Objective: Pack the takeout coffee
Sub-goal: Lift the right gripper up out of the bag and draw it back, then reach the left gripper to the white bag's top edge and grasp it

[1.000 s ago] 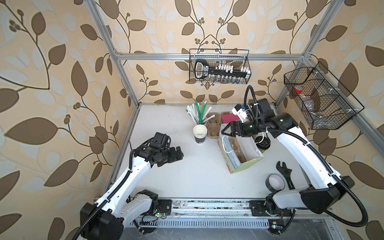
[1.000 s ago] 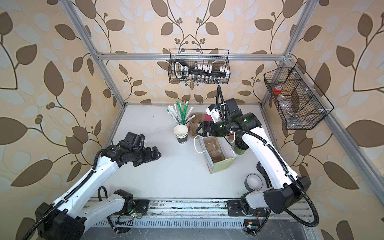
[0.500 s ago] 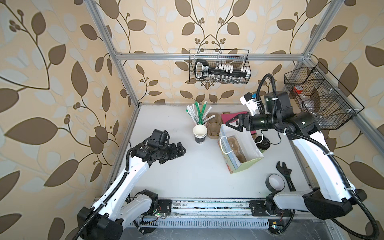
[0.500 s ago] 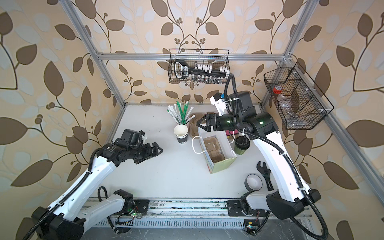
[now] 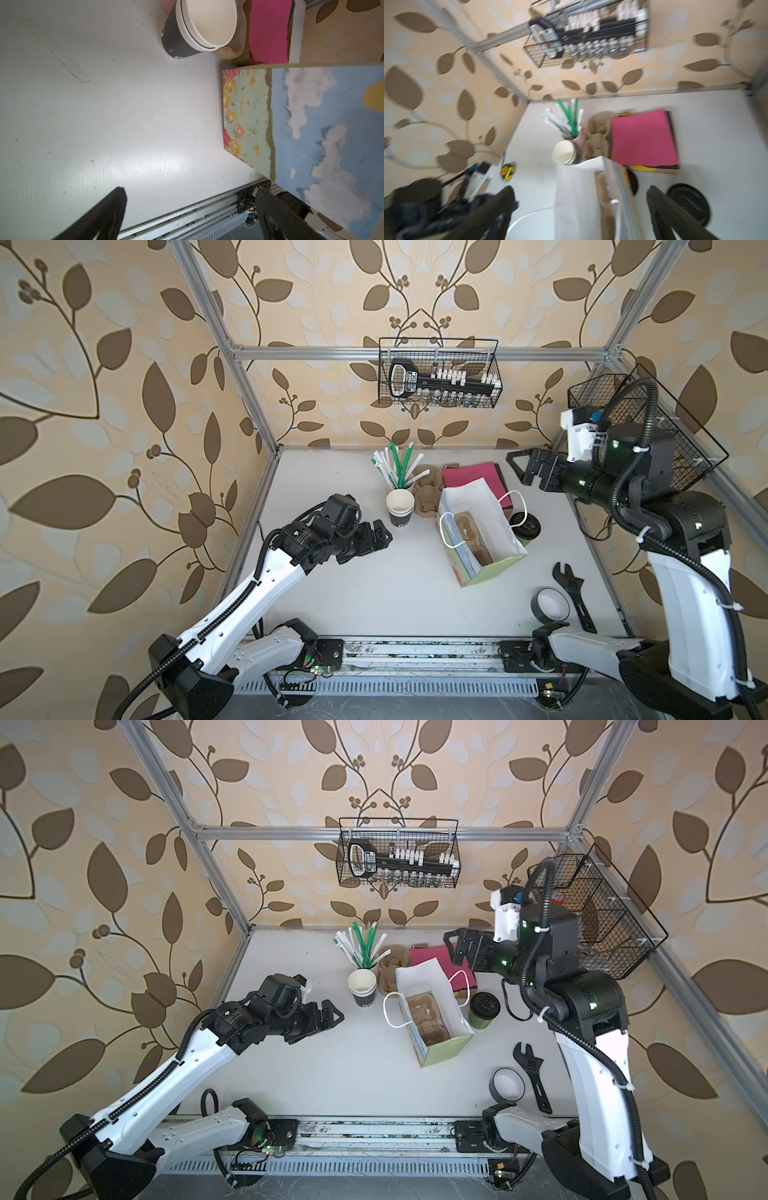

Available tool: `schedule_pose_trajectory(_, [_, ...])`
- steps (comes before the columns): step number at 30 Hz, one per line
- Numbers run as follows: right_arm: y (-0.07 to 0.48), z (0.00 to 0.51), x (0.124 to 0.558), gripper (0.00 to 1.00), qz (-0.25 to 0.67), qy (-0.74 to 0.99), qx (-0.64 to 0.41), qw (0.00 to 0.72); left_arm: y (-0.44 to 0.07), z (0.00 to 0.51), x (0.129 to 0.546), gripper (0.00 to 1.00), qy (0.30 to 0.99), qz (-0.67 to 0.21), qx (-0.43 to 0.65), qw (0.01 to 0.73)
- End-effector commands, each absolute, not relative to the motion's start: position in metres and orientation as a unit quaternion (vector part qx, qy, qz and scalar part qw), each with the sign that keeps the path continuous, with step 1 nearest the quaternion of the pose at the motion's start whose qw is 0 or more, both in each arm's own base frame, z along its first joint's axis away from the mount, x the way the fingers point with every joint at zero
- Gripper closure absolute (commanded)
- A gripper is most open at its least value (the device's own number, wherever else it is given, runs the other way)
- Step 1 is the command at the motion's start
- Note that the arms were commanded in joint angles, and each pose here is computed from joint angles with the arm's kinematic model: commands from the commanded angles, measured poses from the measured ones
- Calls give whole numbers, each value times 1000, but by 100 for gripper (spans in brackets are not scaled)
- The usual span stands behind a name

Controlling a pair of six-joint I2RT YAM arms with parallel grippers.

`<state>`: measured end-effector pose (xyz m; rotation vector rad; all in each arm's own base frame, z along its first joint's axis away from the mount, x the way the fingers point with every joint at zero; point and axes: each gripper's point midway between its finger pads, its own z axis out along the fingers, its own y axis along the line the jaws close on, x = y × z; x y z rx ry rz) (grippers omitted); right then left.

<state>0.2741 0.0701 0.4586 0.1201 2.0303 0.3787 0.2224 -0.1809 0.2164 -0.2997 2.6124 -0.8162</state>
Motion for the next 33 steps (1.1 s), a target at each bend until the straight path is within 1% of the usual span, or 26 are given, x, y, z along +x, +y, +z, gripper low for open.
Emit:
schedule_pose_trajectory(1, [0, 428, 279, 0, -3, 851, 156, 502, -187, 251, 229, 1, 911, -323, -122, 226])
schedule_pose_trajectory(3, [-17, 411, 281, 0, -40, 856, 183, 482, -190, 257, 228, 1, 908, -325, -125, 232])
schedule_pose_trajectory(5, [-27, 391, 284, 0, -47, 864, 206, 456, -194, 261, 228, 1, 904, -333, -136, 233])
schedule_pose_trajectory(9, [-36, 339, 294, 0, -6, 882, 250, 400, -208, 265, 227, 1, 901, -342, -134, 230])
schedule_pose_trajectory(12, [-39, 301, 300, 0, 22, 891, 275, 361, -216, 261, 228, 1, 908, -328, -128, 227])
schedule_pose_trajectory(15, [-44, 273, 304, 0, 36, 894, 293, 337, -224, 259, 230, 1, 910, -325, -125, 223])
schedule_pose_trajectory(20, [-61, 261, 300, 0, 4, 884, 316, 343, -234, 272, 235, 1, 902, -339, -128, 236])
schedule_pose_trajectory(25, [-70, 247, 305, 0, 28, 875, 343, 340, -253, 307, 236, 2, 883, -371, -120, 261])
schedule_pose_trajectory(27, [-67, 230, 309, 0, 37, 883, 339, 322, -256, 318, 234, 3, 873, -384, -122, 275])
schedule_pose_trajectory(30, [-62, 216, 314, 0, 50, 891, 334, 304, -257, 328, 232, 5, 859, -403, -131, 286])
schedule_pose_trajectory(33, [-69, 205, 314, 0, 36, 890, 344, 297, -260, 338, 230, 6, 851, -414, -133, 295])
